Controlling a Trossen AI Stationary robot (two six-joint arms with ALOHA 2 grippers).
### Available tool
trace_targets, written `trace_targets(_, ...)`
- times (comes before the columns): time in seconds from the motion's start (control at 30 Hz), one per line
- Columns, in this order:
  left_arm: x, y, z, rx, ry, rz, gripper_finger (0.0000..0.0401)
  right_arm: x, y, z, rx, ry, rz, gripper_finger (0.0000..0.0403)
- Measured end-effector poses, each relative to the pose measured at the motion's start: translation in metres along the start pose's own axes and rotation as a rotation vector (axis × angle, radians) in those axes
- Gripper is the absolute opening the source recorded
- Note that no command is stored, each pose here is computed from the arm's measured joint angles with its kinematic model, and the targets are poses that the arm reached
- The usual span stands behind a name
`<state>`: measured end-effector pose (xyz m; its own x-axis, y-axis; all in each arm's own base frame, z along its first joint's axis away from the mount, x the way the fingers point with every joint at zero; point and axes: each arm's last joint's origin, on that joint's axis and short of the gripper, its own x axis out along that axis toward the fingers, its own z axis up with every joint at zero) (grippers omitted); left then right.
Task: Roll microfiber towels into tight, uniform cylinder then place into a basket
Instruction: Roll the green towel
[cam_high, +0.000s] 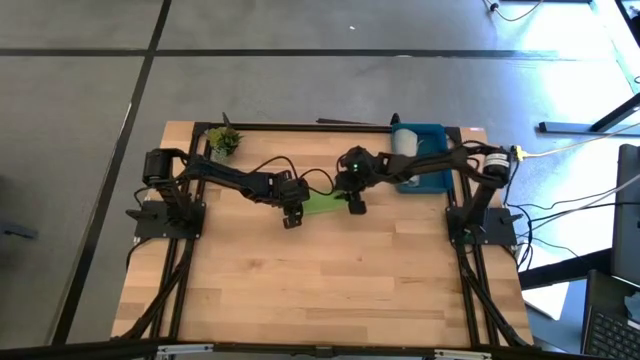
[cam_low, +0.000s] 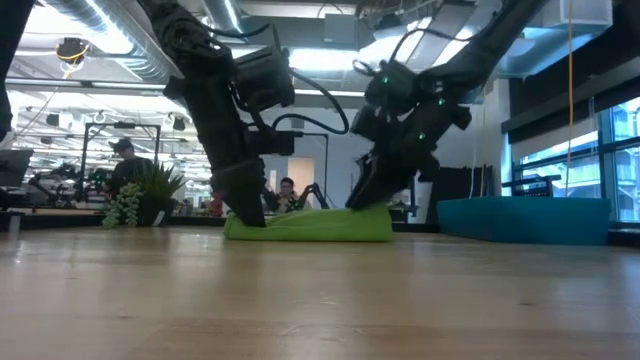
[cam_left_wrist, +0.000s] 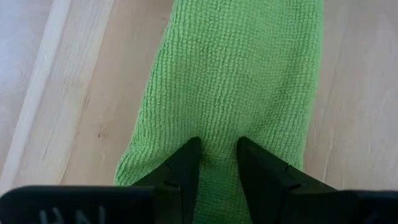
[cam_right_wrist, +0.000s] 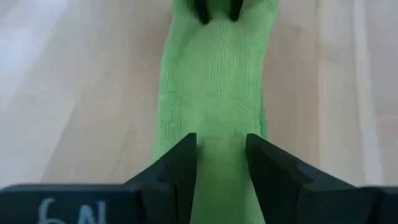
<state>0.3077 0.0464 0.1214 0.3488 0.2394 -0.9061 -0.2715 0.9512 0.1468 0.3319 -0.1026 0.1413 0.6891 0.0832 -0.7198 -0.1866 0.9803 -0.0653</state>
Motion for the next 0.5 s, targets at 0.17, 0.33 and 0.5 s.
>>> trace_targets(0.17, 0.000, 0.000, 0.000, 0.000, 0.001, -0.001, 0.0105, -0.017, 0.008, 0.018, -0.036, -0.061, -0.010, 0.0139)
trace_targets(0.33, 0.000, 0.000, 0.000, 0.001, -0.003, -0.002, 0.0105, -0.023, 0.033, 0.029, -0.090, -0.062, 0.046, 0.0139)
trace_targets(0.5, 0.000, -0.003, 0.000, 0.010, -0.012, 0.011, 0.0105, -0.020, 0.059, 0.039, -0.148, -0.073, 0.096, 0.0139)
